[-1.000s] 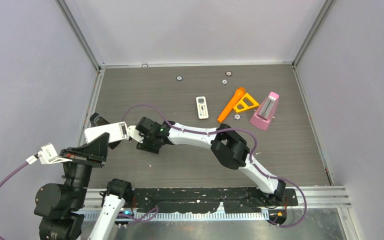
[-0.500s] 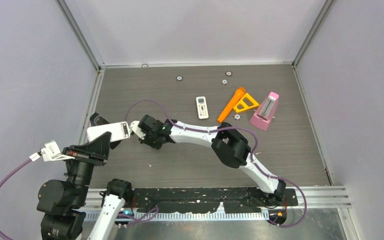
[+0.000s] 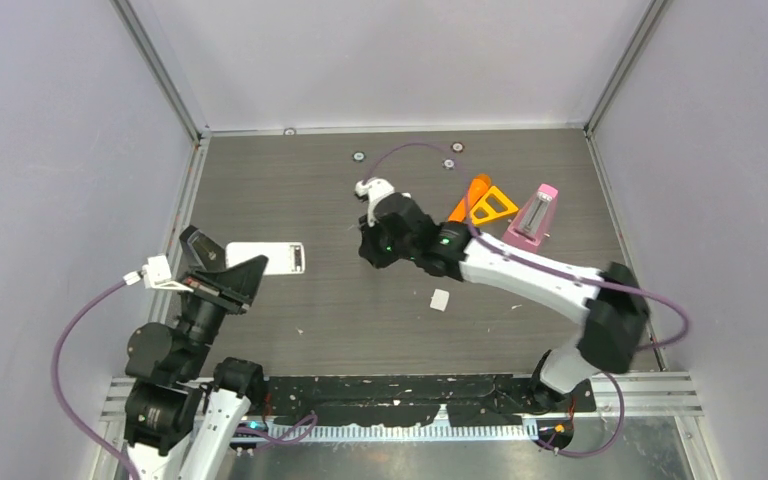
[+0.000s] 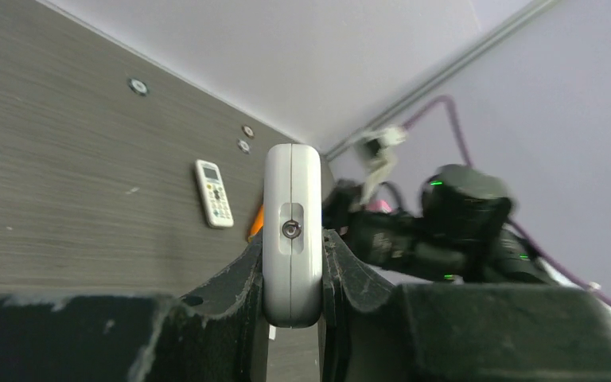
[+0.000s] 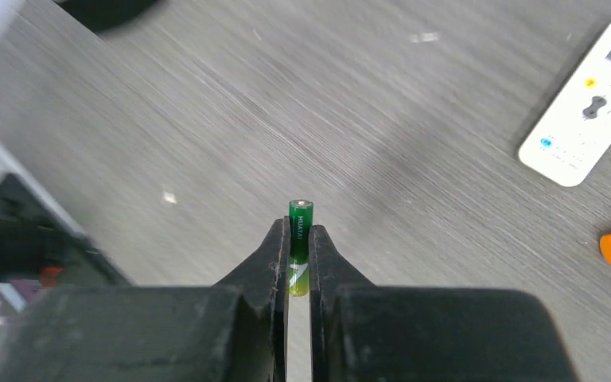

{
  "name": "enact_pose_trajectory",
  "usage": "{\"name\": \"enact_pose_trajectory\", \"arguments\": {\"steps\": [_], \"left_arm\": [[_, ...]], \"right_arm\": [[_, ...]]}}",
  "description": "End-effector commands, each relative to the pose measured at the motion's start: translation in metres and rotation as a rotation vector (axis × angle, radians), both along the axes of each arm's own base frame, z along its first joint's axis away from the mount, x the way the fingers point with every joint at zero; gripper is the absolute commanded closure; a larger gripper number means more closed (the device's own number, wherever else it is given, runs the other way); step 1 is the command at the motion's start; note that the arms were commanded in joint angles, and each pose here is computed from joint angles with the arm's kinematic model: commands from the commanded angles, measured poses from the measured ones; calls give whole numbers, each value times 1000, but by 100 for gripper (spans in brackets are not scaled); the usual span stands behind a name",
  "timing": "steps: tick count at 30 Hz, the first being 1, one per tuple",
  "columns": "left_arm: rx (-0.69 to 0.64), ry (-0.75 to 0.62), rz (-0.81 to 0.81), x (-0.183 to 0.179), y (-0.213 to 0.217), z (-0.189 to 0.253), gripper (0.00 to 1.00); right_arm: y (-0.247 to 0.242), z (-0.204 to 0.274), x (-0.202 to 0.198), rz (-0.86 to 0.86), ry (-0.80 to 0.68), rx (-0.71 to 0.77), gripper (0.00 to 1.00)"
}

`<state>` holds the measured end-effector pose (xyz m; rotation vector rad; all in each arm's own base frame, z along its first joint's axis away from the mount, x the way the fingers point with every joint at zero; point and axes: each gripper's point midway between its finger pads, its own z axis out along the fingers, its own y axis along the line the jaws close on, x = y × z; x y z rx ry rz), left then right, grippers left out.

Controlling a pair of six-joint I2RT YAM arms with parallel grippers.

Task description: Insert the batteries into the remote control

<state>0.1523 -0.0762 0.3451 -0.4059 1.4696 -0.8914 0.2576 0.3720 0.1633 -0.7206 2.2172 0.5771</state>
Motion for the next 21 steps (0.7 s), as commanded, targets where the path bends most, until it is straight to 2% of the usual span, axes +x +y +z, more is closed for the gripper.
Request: {"name": "enact_pose_trajectory", "arguments": {"steps": [1,7,10,17,21], "left_arm": [[-154,-112,-163,-1,-28,26,100],[-283,-87,-290,16,-51,9,100],[-362,-128,-359,23,-60,7,100],[-484,-178,-392,33,-61,5,100],[-514,-195,-396,35,-60,4,100]], "right_arm": [[-16,87,-5,-192,-48,287,95],[-49,161,-27,-223,-88,546,95],[-57,188,-40,-198,-95,638,95],[-48,217,-58,-164,-17,838,95],[-36,225,-59,-175,-18,864,95]]}}
